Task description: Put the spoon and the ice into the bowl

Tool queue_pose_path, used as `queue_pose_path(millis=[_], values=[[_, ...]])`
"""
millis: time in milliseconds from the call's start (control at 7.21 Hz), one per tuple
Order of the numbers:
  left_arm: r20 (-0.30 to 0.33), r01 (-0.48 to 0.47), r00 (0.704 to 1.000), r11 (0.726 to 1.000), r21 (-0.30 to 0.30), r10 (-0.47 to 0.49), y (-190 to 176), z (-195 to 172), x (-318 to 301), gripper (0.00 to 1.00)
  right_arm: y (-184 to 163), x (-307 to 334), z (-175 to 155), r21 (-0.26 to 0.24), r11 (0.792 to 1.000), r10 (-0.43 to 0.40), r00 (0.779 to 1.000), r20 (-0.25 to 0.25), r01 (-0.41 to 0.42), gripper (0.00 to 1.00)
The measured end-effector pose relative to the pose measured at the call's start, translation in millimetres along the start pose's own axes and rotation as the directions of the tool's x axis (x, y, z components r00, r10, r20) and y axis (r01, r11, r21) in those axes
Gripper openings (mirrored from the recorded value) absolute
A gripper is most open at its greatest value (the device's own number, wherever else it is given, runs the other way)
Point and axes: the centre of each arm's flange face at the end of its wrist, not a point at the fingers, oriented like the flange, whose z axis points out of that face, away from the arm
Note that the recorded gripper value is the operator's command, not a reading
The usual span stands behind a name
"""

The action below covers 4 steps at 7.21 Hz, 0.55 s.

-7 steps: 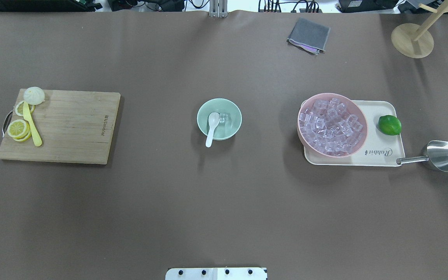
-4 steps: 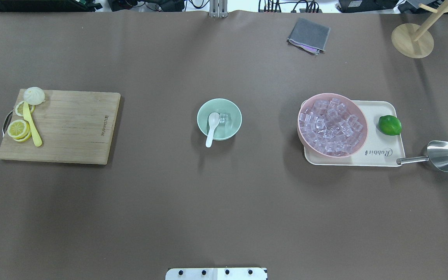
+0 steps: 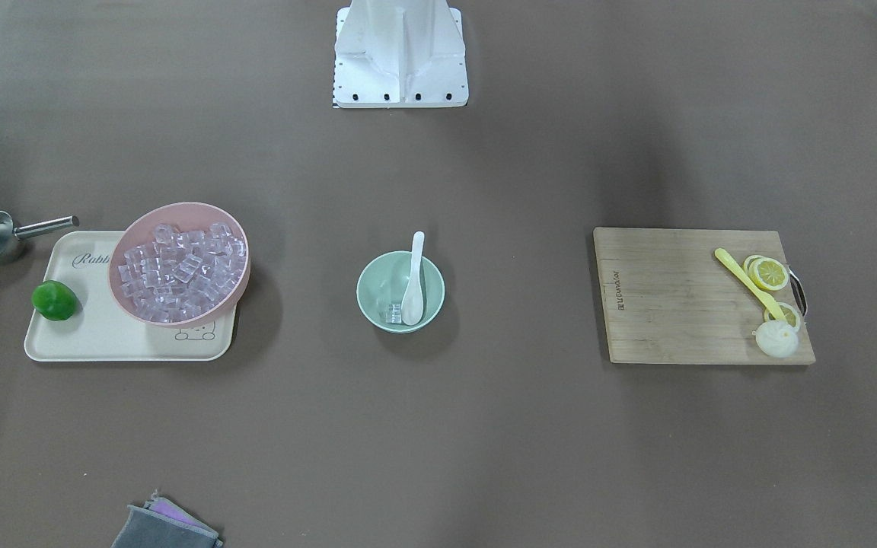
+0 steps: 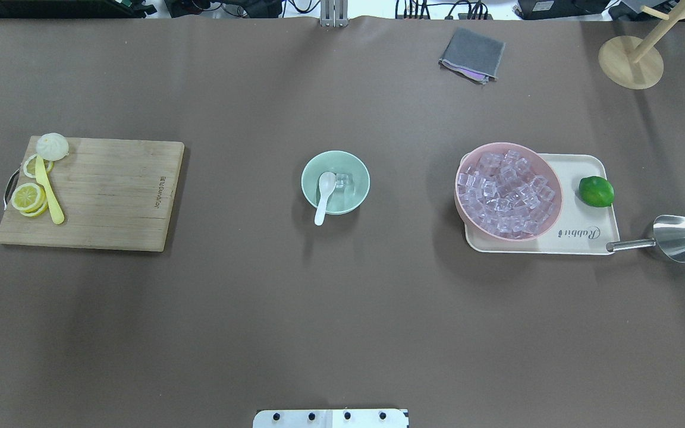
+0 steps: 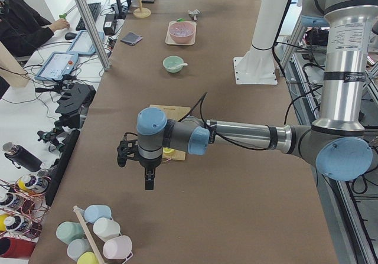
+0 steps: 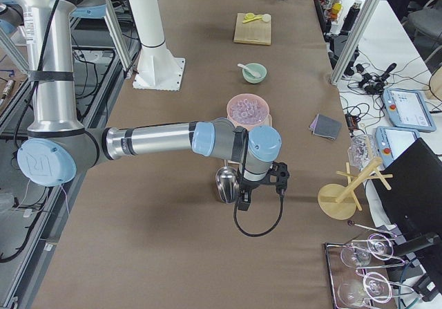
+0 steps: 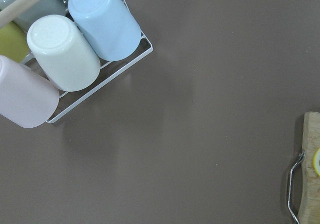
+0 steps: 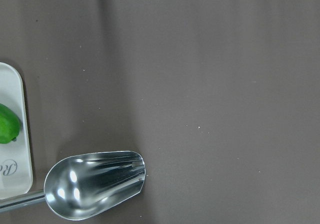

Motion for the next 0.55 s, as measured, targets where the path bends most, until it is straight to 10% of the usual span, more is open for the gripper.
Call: queue_pose_path(millis=[555], values=[[0.002, 0.002, 1.000, 1.000, -0.002, -0.002, 0.7, 1.0, -1.2, 0.98, -1.6, 2.3, 2.1, -0.004, 1.000, 0.005, 1.000, 0.000, -0.005, 1.00]])
